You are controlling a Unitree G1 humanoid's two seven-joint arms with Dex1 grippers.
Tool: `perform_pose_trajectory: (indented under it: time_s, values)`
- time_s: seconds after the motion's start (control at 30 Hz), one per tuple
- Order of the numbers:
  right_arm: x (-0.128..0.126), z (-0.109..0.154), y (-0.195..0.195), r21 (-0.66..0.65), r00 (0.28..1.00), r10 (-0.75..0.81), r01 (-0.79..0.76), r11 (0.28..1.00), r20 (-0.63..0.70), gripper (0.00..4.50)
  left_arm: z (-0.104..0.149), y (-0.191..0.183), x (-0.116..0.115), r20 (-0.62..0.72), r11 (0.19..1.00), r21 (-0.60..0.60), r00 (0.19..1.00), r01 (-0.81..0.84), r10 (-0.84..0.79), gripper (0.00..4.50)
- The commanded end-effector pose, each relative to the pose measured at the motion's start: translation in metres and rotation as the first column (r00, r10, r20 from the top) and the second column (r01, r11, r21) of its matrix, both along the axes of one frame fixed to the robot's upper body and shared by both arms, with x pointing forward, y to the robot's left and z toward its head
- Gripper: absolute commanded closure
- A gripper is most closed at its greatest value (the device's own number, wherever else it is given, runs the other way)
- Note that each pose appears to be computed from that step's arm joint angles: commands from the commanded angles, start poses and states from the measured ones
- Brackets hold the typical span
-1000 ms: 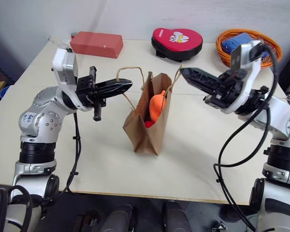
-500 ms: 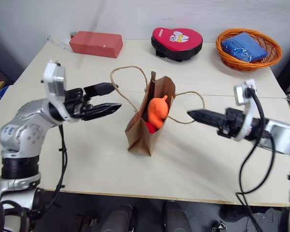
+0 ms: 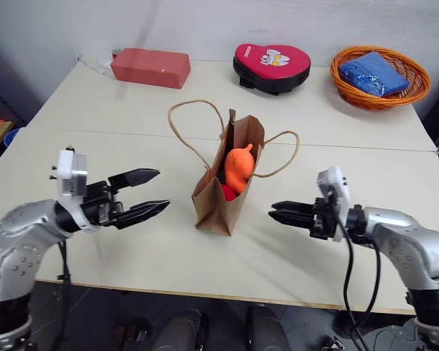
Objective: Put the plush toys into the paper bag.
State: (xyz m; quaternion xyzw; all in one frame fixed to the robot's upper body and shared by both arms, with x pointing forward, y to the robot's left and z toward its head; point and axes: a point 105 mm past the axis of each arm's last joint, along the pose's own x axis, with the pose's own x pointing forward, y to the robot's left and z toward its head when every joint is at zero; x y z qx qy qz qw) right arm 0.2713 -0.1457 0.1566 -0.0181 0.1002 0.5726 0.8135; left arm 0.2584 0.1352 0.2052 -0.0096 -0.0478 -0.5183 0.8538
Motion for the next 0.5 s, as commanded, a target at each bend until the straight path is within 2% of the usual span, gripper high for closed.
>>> perform_pose_trajectory:
  time_s: [0.03,0.17,0.27,0.5]
  values:
    - [-0.009,0.010,0.025,0.002,0.985,0.109,-0.111,0.994,0.130,4.49,0.008,-0.013,-0.009,0.057,1.000,-0.014,0.998,-0.018,0.019,0.24]
    - [-0.003,0.019,0.058,0.091,0.968,0.112,-0.136,0.987,0.226,4.49,-0.001,-0.024,-0.009,0.054,0.997,-0.024,0.996,-0.067,0.068,0.24]
    - [0.007,0.018,0.073,0.109,0.963,0.086,-0.117,0.987,0.254,4.49,-0.016,-0.029,-0.009,0.058,0.995,0.046,0.995,-0.083,0.081,0.24]
    - [0.011,0.010,0.085,0.103,0.961,0.090,-0.121,0.987,0.262,4.49,-0.013,-0.042,0.002,0.093,0.988,0.003,0.984,-0.155,0.154,0.24]
